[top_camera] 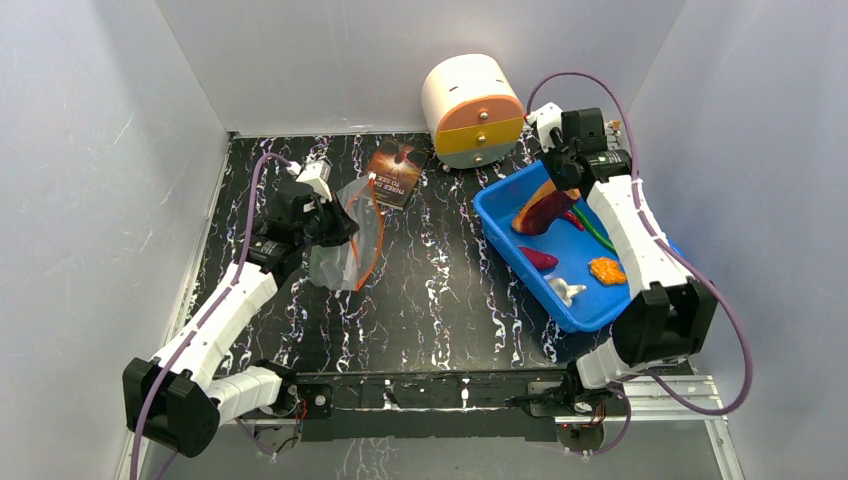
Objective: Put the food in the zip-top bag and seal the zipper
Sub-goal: Place the fake food in the bin.
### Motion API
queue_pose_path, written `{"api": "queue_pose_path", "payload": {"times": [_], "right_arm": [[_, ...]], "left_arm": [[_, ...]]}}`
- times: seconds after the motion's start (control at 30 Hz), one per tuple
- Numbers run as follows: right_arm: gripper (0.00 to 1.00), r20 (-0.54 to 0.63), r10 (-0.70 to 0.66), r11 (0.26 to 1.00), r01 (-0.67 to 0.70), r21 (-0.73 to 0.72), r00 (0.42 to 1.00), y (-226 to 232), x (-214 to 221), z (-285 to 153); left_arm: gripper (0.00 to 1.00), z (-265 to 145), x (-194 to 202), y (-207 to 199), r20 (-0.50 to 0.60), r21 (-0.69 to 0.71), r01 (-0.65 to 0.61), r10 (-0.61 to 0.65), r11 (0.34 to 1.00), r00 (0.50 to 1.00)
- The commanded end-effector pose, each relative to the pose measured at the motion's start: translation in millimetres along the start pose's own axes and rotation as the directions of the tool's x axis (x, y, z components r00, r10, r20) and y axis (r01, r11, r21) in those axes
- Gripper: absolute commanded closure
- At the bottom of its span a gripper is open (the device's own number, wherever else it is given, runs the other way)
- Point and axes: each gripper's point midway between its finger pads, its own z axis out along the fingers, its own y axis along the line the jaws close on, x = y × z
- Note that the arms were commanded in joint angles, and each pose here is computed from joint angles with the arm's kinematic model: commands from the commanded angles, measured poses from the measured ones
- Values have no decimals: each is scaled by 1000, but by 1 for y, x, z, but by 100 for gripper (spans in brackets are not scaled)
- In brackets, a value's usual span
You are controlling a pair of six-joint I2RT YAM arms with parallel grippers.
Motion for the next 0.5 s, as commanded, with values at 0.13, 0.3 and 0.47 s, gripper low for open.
{"api": "queue_pose_path", "payload": {"times": [0.13,0.3,0.47], "right_arm": [[100,136,-90,995,83,56,987,-41,-26,65],[98,83,-56,991,45,129,995,-62,-16,91],[60,142,28,976,-58,212,989,-77,-26,86]], "left_arm": [[100,-14,-6,-5,36,21,-10,9,1000,999],[100,-15,-6,-5,35,22,-12,11,1000,999],[100,-16,-6,-5,35,20,-16,16,1000,999]]}}
